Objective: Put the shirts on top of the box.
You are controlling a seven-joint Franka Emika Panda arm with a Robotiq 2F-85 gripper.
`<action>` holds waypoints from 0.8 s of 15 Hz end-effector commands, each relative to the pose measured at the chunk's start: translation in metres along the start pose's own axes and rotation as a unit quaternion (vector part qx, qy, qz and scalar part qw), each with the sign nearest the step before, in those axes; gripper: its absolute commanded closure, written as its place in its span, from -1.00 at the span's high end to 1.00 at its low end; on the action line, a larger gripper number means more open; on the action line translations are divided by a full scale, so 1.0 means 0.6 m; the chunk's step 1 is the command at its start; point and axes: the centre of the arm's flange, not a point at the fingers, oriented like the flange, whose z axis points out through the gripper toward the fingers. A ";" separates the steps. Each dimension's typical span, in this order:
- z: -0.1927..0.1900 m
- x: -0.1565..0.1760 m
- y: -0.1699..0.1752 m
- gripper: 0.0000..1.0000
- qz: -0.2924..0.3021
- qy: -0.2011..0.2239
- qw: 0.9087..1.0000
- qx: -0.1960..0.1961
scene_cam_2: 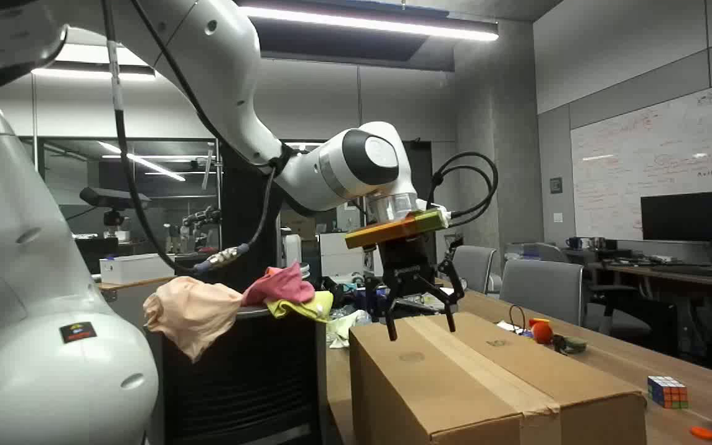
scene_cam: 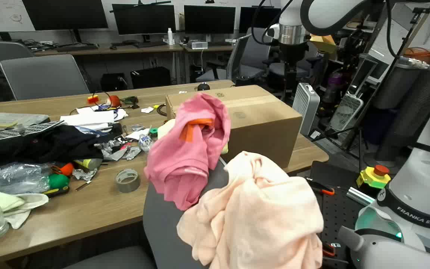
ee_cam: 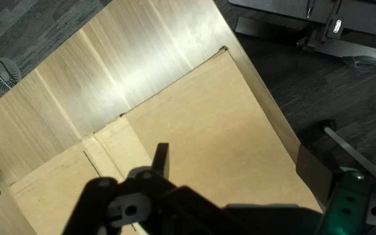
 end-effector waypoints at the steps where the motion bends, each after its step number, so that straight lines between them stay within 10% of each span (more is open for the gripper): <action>1: -0.003 0.001 0.002 1.00 0.001 0.002 1.000 -0.001; 12: -0.045 0.028 -0.053 1.00 -0.023 0.026 0.999 -0.040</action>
